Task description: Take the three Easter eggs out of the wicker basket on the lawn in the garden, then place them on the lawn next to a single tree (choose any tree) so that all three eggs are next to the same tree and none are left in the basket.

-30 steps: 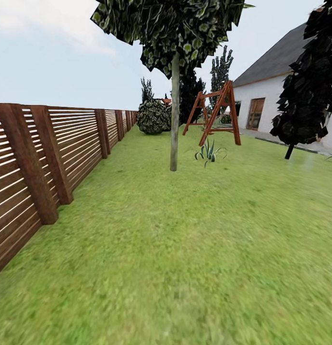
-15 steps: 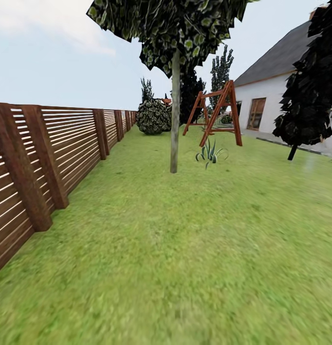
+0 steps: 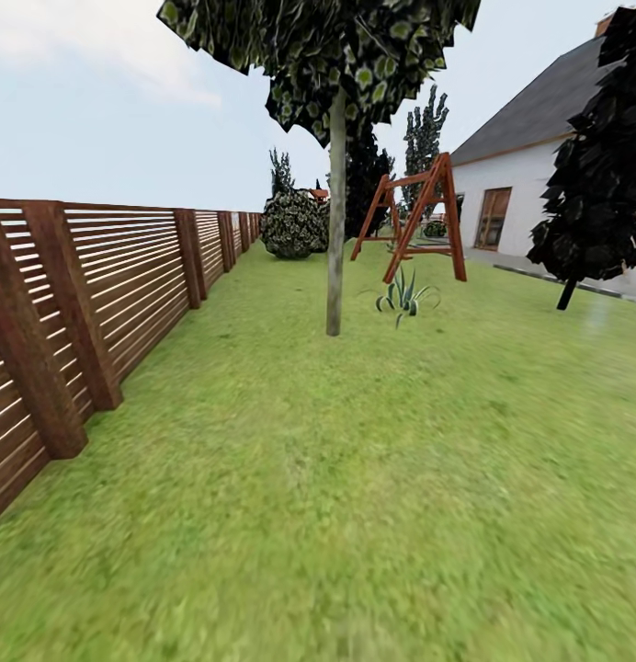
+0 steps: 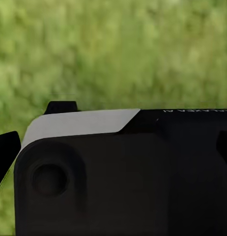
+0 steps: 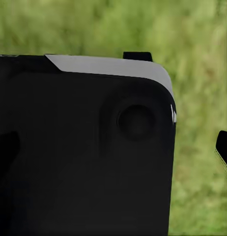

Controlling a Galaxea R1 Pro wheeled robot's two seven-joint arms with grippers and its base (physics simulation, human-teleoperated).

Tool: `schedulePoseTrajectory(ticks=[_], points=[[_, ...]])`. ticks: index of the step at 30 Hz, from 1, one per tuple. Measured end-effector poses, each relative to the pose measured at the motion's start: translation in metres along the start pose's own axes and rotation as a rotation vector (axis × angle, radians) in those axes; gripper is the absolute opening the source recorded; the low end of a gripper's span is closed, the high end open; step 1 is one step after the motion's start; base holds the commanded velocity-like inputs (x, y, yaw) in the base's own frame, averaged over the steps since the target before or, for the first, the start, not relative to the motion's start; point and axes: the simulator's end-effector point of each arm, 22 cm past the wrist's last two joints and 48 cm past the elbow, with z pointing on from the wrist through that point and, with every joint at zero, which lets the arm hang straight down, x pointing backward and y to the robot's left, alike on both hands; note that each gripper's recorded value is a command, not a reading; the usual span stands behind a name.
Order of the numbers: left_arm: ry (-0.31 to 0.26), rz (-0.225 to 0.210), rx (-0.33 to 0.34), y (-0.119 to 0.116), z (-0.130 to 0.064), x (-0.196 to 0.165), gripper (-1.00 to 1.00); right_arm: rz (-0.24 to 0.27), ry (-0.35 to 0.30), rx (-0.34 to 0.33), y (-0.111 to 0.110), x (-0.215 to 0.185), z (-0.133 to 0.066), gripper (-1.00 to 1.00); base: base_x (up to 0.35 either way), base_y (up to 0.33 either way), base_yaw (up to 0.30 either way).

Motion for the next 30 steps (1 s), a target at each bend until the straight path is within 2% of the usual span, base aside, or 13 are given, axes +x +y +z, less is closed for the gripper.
schedulePoseTrajectory(ticks=[18,30], points=[[0.000,-0.002,0.001,-0.0012,0.0000,-0.0001,1.00,0.000,0.000,0.000,0.0000,0.0000,0.0000,1.00,0.330,-0.014,0.000],[0.001,-0.002,0.004,-0.0031,0.0001,0.0001,1.00,0.000,0.000,0.000,0.0000,0.0000,0.0000,1.00,0.283,-0.170,0.000]])
